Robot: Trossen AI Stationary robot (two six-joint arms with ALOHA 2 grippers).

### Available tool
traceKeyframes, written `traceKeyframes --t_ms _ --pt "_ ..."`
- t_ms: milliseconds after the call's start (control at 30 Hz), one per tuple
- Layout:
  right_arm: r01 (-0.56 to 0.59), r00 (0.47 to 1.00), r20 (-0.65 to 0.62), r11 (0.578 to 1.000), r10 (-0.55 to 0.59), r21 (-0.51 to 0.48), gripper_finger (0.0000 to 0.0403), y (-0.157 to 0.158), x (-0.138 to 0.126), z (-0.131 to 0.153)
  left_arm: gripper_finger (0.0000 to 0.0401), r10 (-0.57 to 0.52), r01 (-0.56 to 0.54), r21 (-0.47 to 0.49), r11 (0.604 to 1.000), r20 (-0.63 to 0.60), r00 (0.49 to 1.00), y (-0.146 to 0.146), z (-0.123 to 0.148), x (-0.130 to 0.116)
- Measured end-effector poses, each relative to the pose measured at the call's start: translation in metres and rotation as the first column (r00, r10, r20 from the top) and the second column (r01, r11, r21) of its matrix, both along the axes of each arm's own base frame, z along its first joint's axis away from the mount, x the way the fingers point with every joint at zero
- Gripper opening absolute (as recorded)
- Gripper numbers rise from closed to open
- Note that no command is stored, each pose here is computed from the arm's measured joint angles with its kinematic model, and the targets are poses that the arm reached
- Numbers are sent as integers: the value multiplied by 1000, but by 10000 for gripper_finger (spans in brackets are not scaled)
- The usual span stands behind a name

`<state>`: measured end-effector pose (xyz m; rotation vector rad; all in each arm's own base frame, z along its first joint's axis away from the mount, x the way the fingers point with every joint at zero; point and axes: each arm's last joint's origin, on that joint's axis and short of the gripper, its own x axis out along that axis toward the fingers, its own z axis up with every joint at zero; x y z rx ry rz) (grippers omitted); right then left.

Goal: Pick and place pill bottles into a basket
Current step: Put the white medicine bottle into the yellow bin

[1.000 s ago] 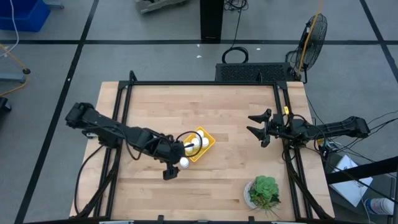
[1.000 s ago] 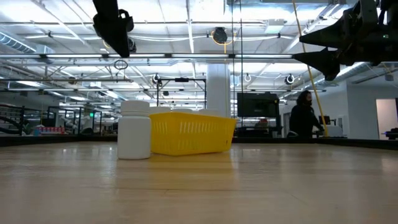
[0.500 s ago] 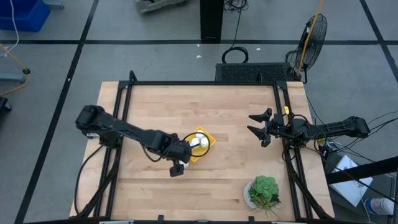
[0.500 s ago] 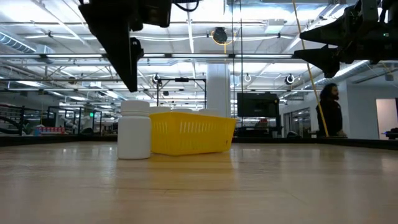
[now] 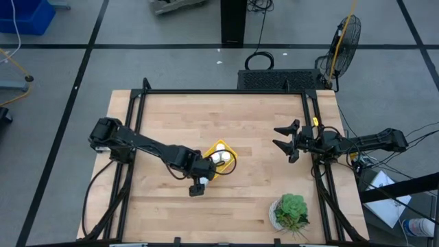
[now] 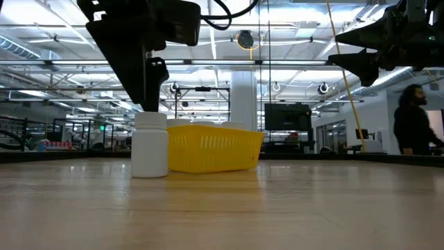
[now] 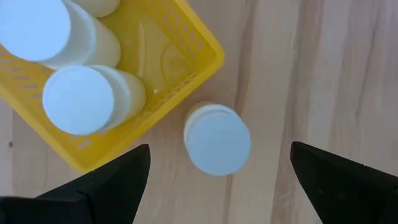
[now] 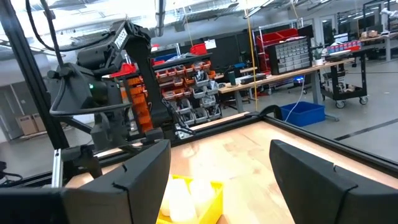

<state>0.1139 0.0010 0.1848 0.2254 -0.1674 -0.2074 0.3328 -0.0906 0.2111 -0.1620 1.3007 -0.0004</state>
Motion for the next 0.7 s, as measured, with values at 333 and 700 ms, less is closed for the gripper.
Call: traceKeyframes --t_ms 333,700 --pt "0 1000 1 1000 0 0 265 0 0 0 390 6 -6 -28 1000 17 1000 -4 1 1" --pt "-1 1000 1 1000 1 3 265 0 0 0 390 -12 15 -52 999 54 998 -10 3 3"
